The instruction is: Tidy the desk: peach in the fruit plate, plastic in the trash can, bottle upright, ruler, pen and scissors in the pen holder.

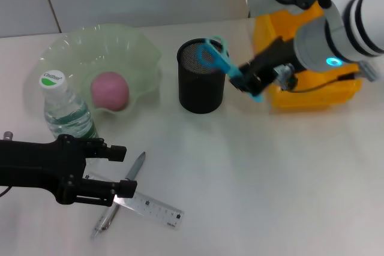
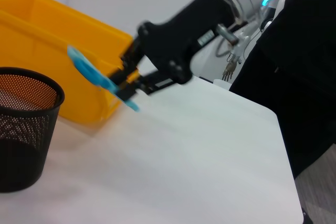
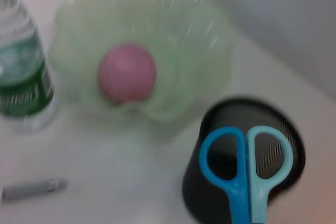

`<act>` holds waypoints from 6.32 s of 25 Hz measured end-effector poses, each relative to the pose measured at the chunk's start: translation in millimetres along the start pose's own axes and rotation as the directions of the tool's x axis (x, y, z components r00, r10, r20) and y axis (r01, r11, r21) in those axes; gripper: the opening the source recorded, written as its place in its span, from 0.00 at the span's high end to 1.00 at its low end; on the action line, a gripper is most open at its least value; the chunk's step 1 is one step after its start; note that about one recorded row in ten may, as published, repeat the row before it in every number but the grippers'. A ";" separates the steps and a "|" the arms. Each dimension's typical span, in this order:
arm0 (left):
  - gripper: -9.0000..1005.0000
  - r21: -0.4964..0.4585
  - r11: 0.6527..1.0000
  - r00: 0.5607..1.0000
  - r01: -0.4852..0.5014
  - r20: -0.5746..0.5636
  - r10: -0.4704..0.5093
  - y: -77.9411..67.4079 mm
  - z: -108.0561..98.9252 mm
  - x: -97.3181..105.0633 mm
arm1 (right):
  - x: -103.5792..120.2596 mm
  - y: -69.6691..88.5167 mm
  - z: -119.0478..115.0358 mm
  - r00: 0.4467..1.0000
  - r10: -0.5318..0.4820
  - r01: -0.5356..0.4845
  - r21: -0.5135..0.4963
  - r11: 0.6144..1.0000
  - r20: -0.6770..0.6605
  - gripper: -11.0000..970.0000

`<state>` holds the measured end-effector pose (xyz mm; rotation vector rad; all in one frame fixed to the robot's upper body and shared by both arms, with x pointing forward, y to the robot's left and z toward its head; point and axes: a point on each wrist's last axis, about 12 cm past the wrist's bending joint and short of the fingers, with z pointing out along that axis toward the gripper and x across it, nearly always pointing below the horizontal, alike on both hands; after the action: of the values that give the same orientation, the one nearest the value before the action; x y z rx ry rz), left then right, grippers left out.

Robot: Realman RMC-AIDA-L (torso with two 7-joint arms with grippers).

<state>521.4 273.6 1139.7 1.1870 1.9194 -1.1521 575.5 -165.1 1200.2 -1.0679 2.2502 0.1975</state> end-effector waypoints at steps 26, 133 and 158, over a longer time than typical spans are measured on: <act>0.22 0.004 1.000 1.000 -0.001 0.000 0.001 0.7 1.2 -2.2 | -3.6 -12.9 55.3 0.940 0.085 -0.098 0.020 0.995 0.330 0.76; 0.23 0.330 0.647 0.313 -0.687 -0.670 0.673 2.2 43.7 -70.8 | 108.5 -60.1 -25.3 0.787 0.505 -0.605 -0.287 0.742 -0.355 0.44; 0.23 0.531 0.516 0.110 -0.672 -0.618 0.778 15.7 89.5 -75.6 | 99.5 -58.3 -16.0 0.774 0.519 -0.624 -0.296 0.724 -0.363 0.44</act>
<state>571.5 167.8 1156.3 2.6914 1.2843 -0.0456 564.1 -273.9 1160.5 -0.5444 2.8107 0.8685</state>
